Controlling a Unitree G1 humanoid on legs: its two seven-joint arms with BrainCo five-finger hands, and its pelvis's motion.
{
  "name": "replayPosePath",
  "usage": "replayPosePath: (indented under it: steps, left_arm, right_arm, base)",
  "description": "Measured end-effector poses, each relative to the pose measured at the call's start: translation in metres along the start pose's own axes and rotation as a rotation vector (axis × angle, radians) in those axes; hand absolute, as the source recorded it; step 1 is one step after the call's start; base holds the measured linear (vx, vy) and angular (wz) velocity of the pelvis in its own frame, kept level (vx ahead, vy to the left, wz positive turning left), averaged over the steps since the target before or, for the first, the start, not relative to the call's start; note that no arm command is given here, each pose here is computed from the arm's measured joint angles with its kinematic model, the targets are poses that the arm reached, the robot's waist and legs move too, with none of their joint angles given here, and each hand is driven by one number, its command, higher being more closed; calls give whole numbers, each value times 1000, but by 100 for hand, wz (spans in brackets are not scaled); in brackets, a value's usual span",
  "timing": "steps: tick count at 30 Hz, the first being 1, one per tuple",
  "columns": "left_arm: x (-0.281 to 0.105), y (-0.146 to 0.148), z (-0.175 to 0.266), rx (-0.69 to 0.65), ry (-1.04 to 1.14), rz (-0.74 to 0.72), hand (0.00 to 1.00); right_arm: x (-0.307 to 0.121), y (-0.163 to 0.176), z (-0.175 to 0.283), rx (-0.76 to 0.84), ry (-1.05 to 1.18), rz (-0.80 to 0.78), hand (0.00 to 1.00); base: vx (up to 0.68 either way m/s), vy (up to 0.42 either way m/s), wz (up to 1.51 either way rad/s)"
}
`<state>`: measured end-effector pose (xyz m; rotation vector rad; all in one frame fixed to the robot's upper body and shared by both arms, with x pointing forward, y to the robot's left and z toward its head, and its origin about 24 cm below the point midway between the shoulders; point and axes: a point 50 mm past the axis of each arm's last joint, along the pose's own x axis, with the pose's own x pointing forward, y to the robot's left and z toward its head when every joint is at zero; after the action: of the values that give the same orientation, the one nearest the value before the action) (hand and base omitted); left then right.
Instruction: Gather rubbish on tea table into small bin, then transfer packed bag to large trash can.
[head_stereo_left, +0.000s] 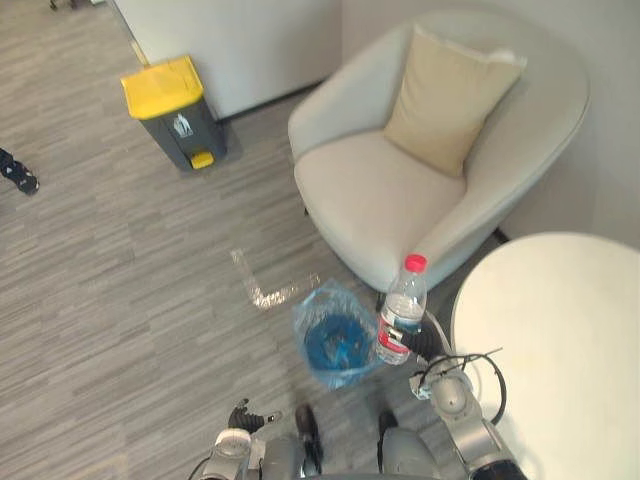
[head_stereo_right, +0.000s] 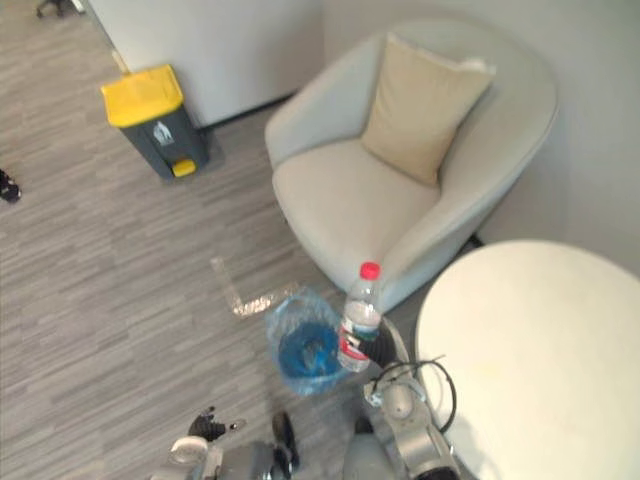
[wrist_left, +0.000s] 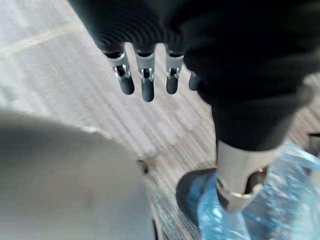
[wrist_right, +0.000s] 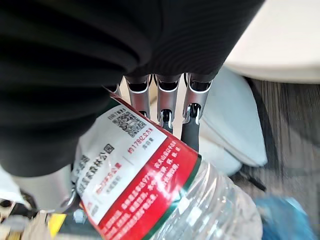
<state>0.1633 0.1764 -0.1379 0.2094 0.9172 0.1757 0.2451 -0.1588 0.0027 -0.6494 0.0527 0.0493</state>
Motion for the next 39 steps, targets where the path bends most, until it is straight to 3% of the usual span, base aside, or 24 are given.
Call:
replayPosePath:
  steps: [8, 17, 29, 38, 39]
  left_arm:
    - [4, -2, 60, -159, -171, 30, 0]
    - [-3, -4, 133, -317, -388, 38, 0]
    - [-14, 4, 184, -387, -552, 36, 0]
    - [-16, 12, 192, -386, -591, 51, 0]
    - [-16, 13, 193, -386, -597, 52, 0]
  right_arm:
    - [36, -32, 73, -53, -302, -100, 100]
    - [63, -67, 123, -112, -455, -255, 100]
    - [104, -125, 160, -145, -451, -485, 100]
    - [113, -156, 158, -99, -388, -592, 100]
    - [114, -159, 157, -94, -378, -599, 0]
  base:
    - [-199, -4, 10]
    - [-98, 25, 11]
    - [8, -4, 30]
    - [1, -29, 8]
    - [0, 0, 0]
